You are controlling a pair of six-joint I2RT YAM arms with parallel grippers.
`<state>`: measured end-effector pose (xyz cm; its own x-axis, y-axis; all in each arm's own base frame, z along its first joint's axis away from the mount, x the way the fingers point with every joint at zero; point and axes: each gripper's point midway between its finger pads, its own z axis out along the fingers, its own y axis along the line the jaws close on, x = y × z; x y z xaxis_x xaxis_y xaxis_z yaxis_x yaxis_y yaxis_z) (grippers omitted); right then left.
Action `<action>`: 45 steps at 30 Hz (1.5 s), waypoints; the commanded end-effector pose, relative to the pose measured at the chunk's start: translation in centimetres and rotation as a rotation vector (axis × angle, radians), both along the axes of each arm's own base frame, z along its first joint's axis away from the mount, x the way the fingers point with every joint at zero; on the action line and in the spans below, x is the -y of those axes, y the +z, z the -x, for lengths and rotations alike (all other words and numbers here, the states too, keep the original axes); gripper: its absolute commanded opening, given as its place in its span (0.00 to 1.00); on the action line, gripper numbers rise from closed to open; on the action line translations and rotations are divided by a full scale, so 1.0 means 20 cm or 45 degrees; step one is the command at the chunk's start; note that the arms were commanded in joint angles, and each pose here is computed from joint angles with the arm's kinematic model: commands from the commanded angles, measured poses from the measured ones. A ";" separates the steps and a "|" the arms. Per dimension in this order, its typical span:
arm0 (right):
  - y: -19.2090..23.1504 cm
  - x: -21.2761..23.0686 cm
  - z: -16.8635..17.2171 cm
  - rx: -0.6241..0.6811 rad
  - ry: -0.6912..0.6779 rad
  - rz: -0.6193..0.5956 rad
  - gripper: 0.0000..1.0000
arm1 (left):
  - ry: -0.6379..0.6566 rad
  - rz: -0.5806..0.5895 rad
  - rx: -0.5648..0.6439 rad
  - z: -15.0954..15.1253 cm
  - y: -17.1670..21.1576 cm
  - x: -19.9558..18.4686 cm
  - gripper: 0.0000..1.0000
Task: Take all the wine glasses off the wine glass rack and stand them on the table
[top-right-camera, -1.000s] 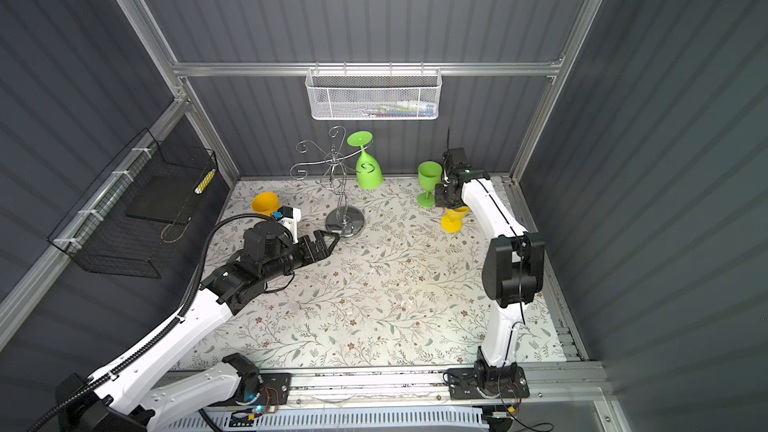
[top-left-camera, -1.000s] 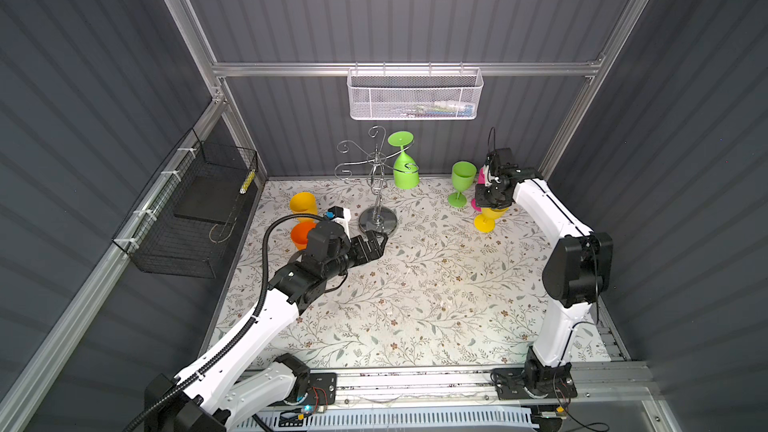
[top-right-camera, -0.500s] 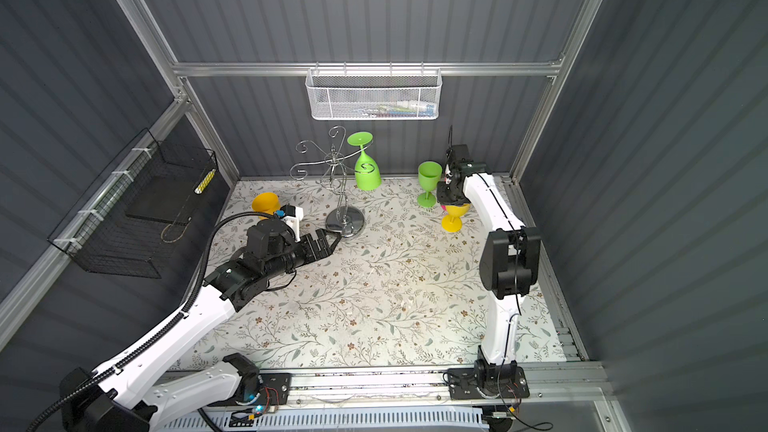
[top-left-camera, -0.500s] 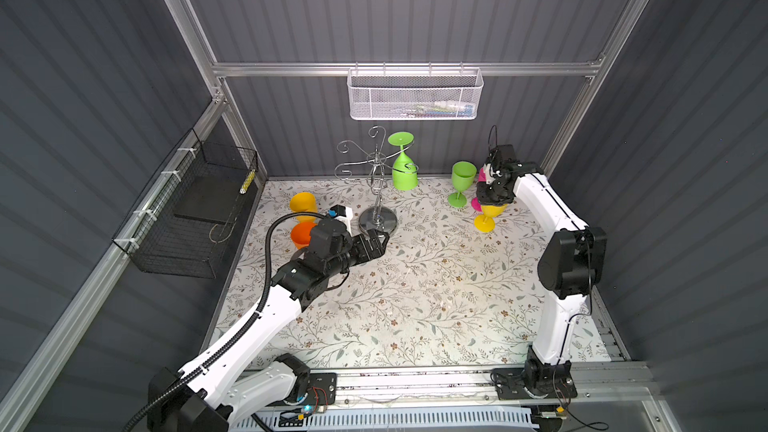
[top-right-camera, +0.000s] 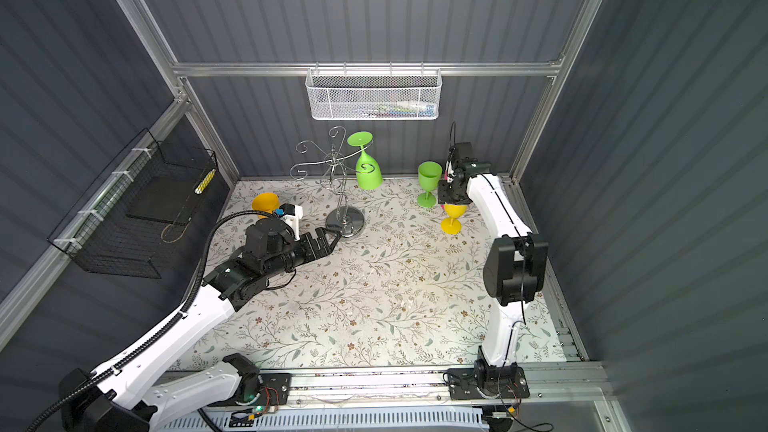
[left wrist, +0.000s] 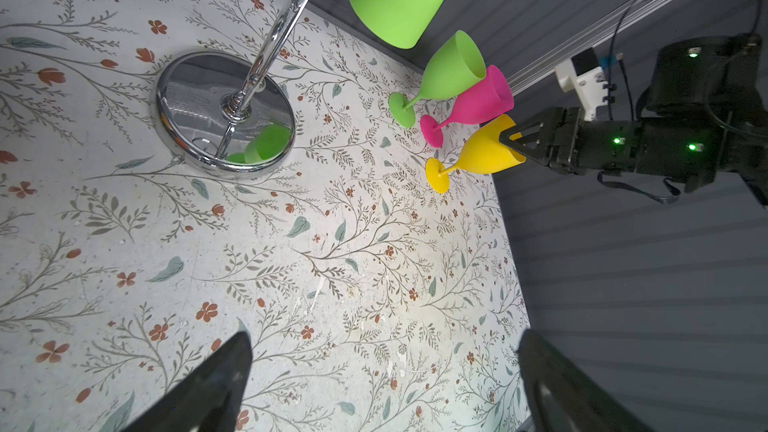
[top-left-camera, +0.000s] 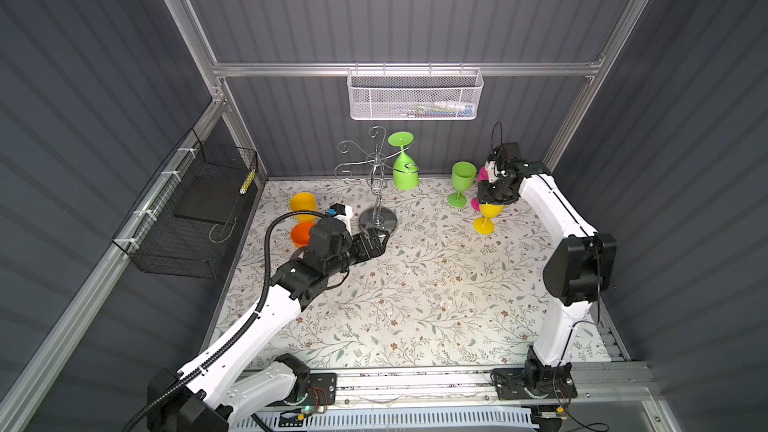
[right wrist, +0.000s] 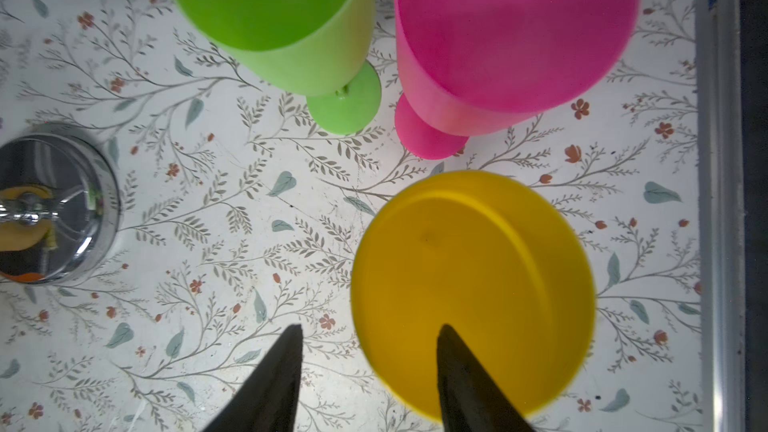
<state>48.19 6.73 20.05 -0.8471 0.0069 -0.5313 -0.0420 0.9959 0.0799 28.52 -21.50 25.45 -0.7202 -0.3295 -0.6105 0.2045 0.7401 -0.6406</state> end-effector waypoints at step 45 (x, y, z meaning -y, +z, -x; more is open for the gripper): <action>0.77 -0.57 0.48 0.650 0.313 -0.459 0.84 | 0.210 -0.995 0.183 -0.54 0.45 -0.03 1.00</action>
